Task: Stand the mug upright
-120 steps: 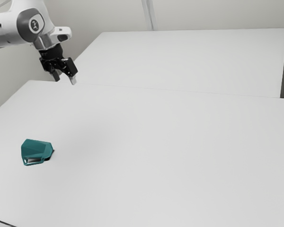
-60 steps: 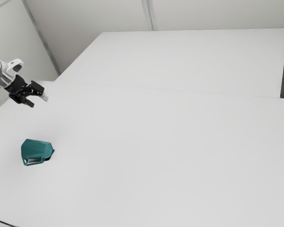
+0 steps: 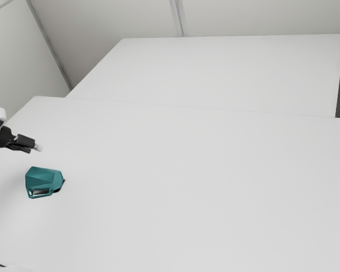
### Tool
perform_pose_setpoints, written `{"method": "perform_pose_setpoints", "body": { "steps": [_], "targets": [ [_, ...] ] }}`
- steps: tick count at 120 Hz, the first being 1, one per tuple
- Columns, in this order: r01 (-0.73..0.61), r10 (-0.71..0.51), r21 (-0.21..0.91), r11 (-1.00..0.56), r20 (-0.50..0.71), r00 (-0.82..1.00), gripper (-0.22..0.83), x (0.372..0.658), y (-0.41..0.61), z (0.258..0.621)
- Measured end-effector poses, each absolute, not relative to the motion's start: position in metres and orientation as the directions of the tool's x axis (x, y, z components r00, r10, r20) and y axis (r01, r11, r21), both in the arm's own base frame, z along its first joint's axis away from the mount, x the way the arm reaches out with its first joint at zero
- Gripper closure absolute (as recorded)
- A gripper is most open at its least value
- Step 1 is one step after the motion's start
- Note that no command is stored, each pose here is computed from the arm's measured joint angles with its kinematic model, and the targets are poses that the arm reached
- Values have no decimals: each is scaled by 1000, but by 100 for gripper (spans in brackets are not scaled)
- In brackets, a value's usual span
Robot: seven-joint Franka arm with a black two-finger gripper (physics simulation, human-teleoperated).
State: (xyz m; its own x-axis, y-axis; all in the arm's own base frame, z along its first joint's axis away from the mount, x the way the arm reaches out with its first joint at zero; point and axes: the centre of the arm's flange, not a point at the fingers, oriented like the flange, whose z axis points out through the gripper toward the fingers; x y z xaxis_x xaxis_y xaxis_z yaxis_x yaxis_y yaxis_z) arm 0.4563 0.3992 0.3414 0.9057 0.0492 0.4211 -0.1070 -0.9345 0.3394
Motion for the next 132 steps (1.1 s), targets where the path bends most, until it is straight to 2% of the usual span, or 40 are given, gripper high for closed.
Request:
{"method": "perform_pose_setpoints", "body": {
  "steps": [12, 35, 49, 94, 102, 121, 132],
  "targets": [
    [-172, -6, 321, -931, 459, 889, 0, 445, 374, 344],
    [-221, -55, 271, -937, 511, 858, 0, 394, 325, 354],
    [-240, -82, 240, -941, 527, 846, 1, 379, 321, 352],
    [-96, 20, 192, -977, 526, 850, 1, 298, 406, 315],
    [-110, 6, 191, -975, 523, 852, 1, 300, 405, 308],
    [-239, -114, 177, -955, 524, 844, 1, 345, 372, 301],
    [-265, -142, 161, -951, 533, 834, 1, 352, 366, 305]
  ]
}}
